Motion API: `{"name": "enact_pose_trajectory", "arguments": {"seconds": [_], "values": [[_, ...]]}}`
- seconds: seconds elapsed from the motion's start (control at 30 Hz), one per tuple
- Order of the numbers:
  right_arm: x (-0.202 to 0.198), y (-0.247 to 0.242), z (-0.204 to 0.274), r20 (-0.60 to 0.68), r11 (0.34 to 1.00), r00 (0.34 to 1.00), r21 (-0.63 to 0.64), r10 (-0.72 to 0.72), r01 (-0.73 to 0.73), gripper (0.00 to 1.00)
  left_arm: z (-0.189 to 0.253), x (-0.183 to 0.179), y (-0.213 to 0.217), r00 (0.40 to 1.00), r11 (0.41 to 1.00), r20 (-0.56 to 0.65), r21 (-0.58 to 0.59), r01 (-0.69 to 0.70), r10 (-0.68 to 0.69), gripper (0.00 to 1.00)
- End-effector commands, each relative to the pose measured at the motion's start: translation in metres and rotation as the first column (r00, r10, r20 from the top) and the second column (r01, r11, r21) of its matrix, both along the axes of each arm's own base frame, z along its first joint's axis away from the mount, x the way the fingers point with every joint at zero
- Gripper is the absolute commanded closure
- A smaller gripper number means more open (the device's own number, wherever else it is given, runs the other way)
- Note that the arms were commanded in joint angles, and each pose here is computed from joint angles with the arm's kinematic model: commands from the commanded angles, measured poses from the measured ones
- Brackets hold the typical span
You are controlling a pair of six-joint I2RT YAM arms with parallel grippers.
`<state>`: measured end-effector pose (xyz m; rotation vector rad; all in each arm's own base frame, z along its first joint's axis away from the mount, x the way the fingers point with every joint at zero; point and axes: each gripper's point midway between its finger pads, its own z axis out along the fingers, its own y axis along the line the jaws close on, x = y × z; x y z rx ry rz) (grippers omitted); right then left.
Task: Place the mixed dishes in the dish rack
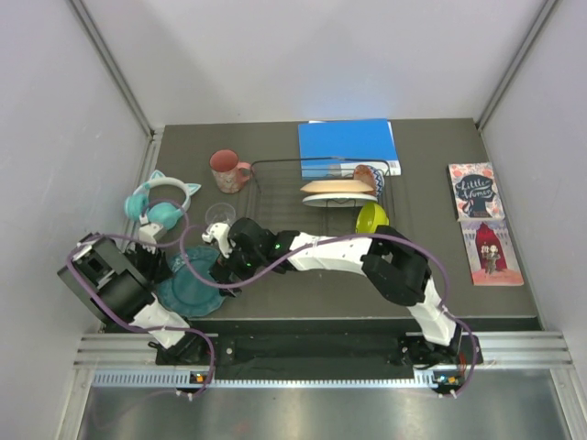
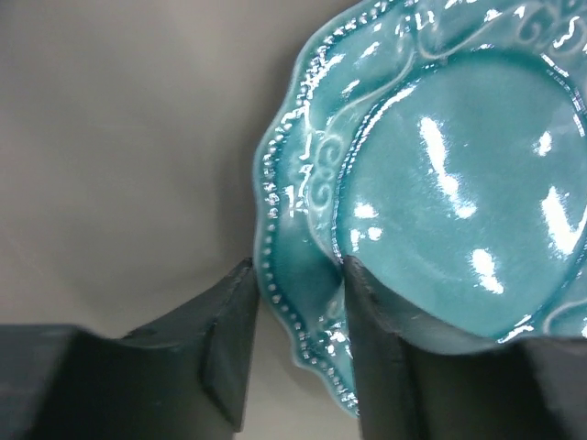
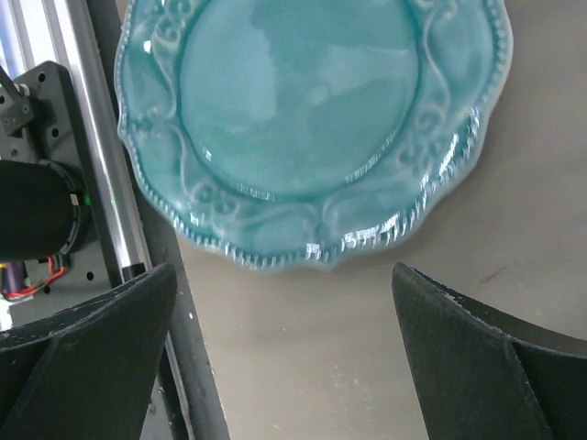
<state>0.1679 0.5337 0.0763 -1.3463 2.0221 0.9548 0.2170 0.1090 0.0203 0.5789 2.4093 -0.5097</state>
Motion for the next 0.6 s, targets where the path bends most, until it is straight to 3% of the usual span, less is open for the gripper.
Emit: {"name": "enact_pose_trajectory", "arguments": {"seconds": [0.0, 0.1, 0.3, 0.57], "values": [[0.008, 0.012, 0.012, -0.066, 0.999, 0.998, 0.031, 0.017, -0.015, 0.0, -0.011, -0.033, -0.039, 0.991, 0.991, -0.096, -0.1, 0.088, -0.098, 0.59], [0.007, 0.017, 0.003, -0.111, 0.999, 0.993, 0.012, 0.043, -0.042, 0.0, -0.01, -0.033, -0.046, 0.989, 0.989, -0.078, -0.085, 0.118, -0.125, 0.68], [0.012, 0.016, -0.01, -0.151, 0.999, 0.988, -0.024, 0.035, -0.039, 0.0, -0.012, -0.033, -0.04, 0.989, 0.992, -0.081, -0.039, 0.122, -0.125, 0.71], [0.008, -0.016, 0.003, -0.081, 0.998, 0.997, -0.059, 0.002, -0.007, 0.0, -0.022, -0.037, -0.029, 0.986, 0.994, -0.13, 0.001, 0.108, -0.107, 0.75]]}}
